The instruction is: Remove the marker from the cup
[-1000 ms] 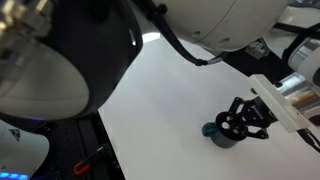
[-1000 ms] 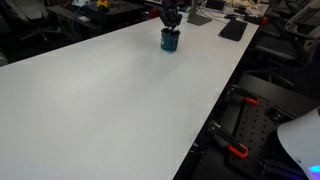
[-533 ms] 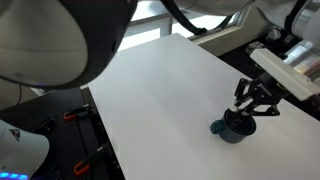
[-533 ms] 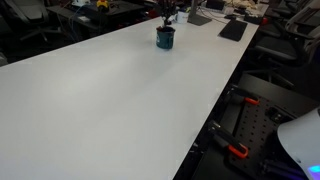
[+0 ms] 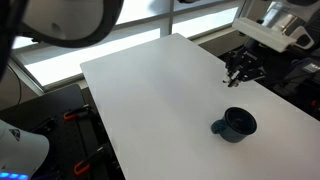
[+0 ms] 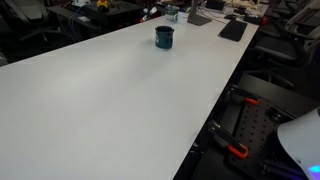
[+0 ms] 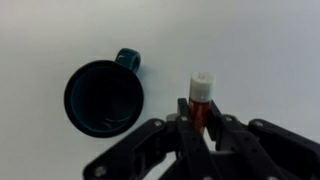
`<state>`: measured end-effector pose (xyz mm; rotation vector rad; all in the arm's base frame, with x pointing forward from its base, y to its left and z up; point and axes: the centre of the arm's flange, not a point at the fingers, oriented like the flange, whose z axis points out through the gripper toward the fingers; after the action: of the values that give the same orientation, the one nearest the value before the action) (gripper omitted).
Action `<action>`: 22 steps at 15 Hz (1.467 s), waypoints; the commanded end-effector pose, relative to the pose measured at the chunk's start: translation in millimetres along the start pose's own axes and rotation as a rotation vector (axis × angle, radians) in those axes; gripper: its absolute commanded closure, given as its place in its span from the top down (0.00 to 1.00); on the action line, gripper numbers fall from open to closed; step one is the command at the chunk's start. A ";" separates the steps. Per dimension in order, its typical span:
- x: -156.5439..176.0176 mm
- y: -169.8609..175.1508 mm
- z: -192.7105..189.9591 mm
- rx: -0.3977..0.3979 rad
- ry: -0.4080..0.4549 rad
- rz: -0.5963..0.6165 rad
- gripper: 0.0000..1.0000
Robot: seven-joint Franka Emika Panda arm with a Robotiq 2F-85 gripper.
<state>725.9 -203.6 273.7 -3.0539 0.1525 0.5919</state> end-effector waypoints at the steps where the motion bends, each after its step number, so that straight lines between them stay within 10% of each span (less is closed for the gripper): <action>1: 14.7 -59.9 10.6 -0.088 0.019 -0.122 0.05; 8: 35.8 -130.6 81.4 -0.180 0.008 -0.318 0.05; 16: 69.2 -126.4 120.4 -0.213 0.378 -0.316 0.05; 17: 71.4 -124.8 121.8 -0.218 0.364 -0.313 0.45; 22: 73.1 -118.0 128.0 -0.220 0.322 -0.301 0.75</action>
<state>782.2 -87.5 126.6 -3.2639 -0.4053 0.0553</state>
